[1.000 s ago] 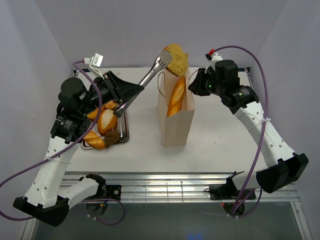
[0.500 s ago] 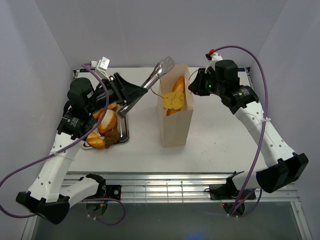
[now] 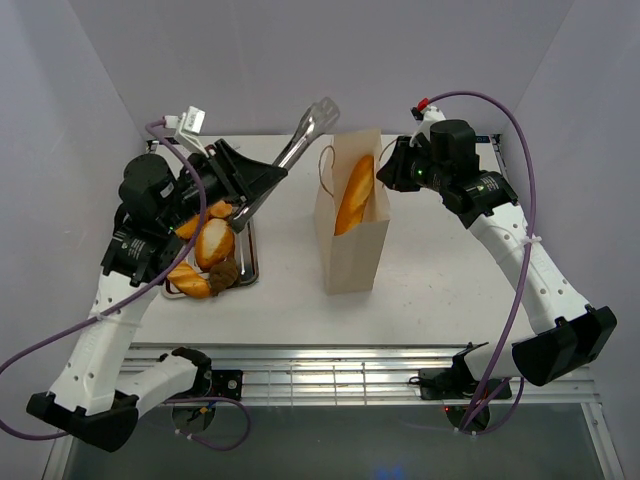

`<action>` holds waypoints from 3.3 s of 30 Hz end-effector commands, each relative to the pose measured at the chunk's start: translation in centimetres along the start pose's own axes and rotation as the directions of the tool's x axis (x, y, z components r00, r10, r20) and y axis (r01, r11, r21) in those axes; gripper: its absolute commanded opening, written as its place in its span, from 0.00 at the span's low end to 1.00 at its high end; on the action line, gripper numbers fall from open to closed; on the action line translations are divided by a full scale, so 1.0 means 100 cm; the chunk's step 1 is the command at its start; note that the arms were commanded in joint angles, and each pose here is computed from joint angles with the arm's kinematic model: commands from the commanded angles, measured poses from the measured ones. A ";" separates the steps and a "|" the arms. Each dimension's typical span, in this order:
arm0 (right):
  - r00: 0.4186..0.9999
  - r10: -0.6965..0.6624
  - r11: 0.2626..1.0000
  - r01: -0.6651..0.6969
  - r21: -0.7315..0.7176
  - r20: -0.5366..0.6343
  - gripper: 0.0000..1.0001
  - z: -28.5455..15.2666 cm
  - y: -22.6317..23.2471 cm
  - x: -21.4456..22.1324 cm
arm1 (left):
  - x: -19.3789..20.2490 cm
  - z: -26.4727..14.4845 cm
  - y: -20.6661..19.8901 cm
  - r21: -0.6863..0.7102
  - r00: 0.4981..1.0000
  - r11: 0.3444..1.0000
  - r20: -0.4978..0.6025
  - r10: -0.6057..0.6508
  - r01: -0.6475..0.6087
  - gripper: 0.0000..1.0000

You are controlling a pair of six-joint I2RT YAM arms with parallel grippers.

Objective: Place the fake bread into the paper bag
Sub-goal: Place the fake bread in the paper bag, then pick up the fake bread from the plate.

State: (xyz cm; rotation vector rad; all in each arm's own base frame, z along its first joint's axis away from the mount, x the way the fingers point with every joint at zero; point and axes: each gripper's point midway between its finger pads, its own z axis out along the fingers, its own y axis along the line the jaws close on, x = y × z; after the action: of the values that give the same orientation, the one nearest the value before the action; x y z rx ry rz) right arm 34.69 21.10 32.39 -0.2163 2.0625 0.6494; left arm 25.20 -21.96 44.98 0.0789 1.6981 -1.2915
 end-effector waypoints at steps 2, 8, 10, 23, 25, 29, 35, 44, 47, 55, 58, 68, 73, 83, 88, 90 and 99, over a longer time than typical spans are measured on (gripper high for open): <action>0.999 -0.021 1.000 0.021 -0.004 0.035 0.25 -0.003 0.003 -0.010 | -0.037 -0.044 -0.046 -0.001 0.983 0.994 0.148 0.104 -0.105 0.54; 0.999 -0.023 1.000 0.023 -0.011 0.036 0.26 -0.005 0.005 -0.011 | -0.054 -0.092 -0.041 -0.176 0.951 0.981 0.284 0.125 -0.077 0.56; 0.999 -0.026 1.000 0.027 -0.015 0.038 0.26 -0.005 0.006 -0.011 | -0.061 -0.106 -0.030 -0.265 0.934 0.962 0.327 0.146 -0.058 0.56; 0.999 -0.033 0.999 0.034 -0.027 0.017 0.26 -0.003 0.005 -0.003 | 0.028 -0.146 0.142 -0.838 0.996 0.545 0.018 0.087 -0.032 0.56; 1.000 -0.030 0.999 0.030 -0.029 0.005 0.26 0.000 0.004 0.002 | 0.034 -0.148 0.155 -0.865 0.996 0.499 -0.019 0.085 -0.060 0.56; 1.000 -0.029 0.999 0.028 -0.034 -0.006 0.26 0.002 0.004 0.007 | 0.048 -0.153 0.183 -0.908 0.993 0.403 -0.089 0.075 -0.112 0.57; 0.999 -0.027 0.999 0.026 -0.038 -0.020 0.27 0.005 0.003 0.012 | 0.065 -0.151 0.197 -0.909 0.988 0.386 -0.152 0.035 -0.154 0.57; 1.000 -0.023 0.999 0.022 -0.045 -0.017 0.28 0.004 0.004 0.011 | 0.066 -0.127 0.218 -0.905 0.980 0.379 -0.194 0.034 -0.193 0.59; 1.000 -0.027 0.999 0.026 -0.040 -0.012 0.30 0.003 0.004 0.009 | 0.058 -0.109 0.226 -0.898 0.976 0.384 -0.211 0.057 -0.216 0.60; 1.000 -0.029 0.999 0.028 -0.034 -0.006 0.30 0.000 0.004 0.006 | 0.030 -0.061 0.270 -0.898 0.949 0.310 -0.303 0.082 -0.313 0.63; 0.999 -0.032 0.999 0.032 -0.032 -0.004 0.30 0.000 0.004 0.005 | 0.024 -0.051 0.296 -0.896 0.934 0.267 -0.349 0.069 -0.355 0.62; 0.999 -0.032 0.999 0.032 -0.028 -0.011 0.30 0.004 0.002 0.007 | 0.015 -0.028 0.343 -0.890 0.910 0.189 -0.409 0.068 -0.415 0.60; 0.999 -0.032 0.999 0.031 -0.028 -0.014 0.30 0.005 0.002 0.007 | 0.022 -0.023 0.356 -0.883 0.900 0.177 -0.434 0.043 -0.435 0.60; 1.000 -0.023 0.999 0.022 -0.037 -0.016 0.30 0.007 0.004 0.008 | 0.036 -0.038 0.364 -0.881 0.890 0.135 -0.457 0.013 -0.454 0.59; 1.000 -0.021 0.999 0.021 -0.045 -0.009 0.30 0.006 0.006 0.005 | 0.038 -0.043 0.360 -0.879 0.888 0.130 -0.460 0.018 -0.458 0.59; 1.000 -0.019 0.999 0.018 -0.046 -0.008 0.30 0.006 0.006 0.005 | 0.043 -0.045 0.361 -0.874 0.882 0.132 -0.471 0.007 -0.468 0.59; 1.000 -0.019 0.999 0.018 -0.046 -0.008 0.30 0.005 0.006 0.007 | 0.060 -0.045 0.359 -0.862 0.870 0.141 -0.493 -0.014 -0.487 0.59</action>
State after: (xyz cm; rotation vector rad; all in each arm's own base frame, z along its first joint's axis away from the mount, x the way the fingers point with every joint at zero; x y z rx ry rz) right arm 34.29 21.49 30.51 -0.2444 2.1027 0.6686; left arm 39.22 -5.53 13.06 -0.1546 2.5184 0.3886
